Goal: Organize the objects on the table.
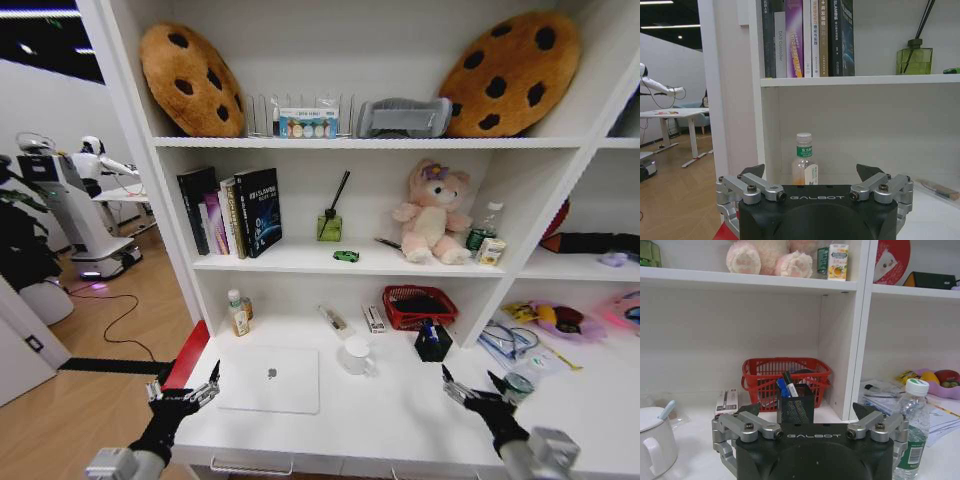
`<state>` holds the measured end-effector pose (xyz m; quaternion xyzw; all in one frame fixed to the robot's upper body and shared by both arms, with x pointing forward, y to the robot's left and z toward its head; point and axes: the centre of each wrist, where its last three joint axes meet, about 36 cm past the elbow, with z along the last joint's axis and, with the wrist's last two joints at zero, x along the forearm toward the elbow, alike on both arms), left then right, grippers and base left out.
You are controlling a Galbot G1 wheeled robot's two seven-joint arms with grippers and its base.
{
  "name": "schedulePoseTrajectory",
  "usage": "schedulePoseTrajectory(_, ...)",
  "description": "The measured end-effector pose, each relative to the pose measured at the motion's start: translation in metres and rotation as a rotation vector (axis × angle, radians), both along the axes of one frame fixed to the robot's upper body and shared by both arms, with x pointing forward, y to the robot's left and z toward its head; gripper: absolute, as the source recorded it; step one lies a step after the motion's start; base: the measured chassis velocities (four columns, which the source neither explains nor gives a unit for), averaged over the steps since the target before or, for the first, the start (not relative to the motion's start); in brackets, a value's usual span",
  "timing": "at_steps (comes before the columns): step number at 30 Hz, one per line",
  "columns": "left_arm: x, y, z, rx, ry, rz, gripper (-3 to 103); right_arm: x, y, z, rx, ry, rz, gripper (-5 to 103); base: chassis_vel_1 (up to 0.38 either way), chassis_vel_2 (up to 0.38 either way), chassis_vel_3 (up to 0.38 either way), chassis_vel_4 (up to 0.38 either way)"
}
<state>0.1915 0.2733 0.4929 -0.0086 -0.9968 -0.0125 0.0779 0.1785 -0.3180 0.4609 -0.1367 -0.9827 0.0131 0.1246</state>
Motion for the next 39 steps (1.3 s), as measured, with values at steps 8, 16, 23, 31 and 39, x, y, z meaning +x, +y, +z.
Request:
schedulePoseTrajectory(8,0.0,0.0,0.0,0.0,0.0,0.0,100,-0.009,0.019,0.012,0.035,-0.092,0.009,100,0.0,0.0,0.0,0.0)
schedulePoseTrajectory(16,0.0,0.0,0.0,0.0,0.0,0.0,100,0.001,0.032,0.02,0.042,-0.157,0.023,100,-0.027,-0.062,0.03,0.061)
schedulePoseTrajectory(23,0.0,0.0,0.0,0.0,0.0,0.0,100,-0.005,0.034,0.009,0.038,-0.16,0.012,100,-0.127,-0.219,0.139,0.196)
schedulePoseTrajectory(31,0.0,0.0,0.0,0.0,0.0,0.0,100,-0.01,0.028,-0.008,0.01,-0.163,0.014,100,-0.225,-0.291,0.243,0.278)
schedulePoseTrajectory(39,0.0,0.0,0.0,0.0,0.0,0.0,100,-0.004,0.032,-0.014,-0.01,-0.198,0.04,100,-0.324,-0.331,0.336,0.321)
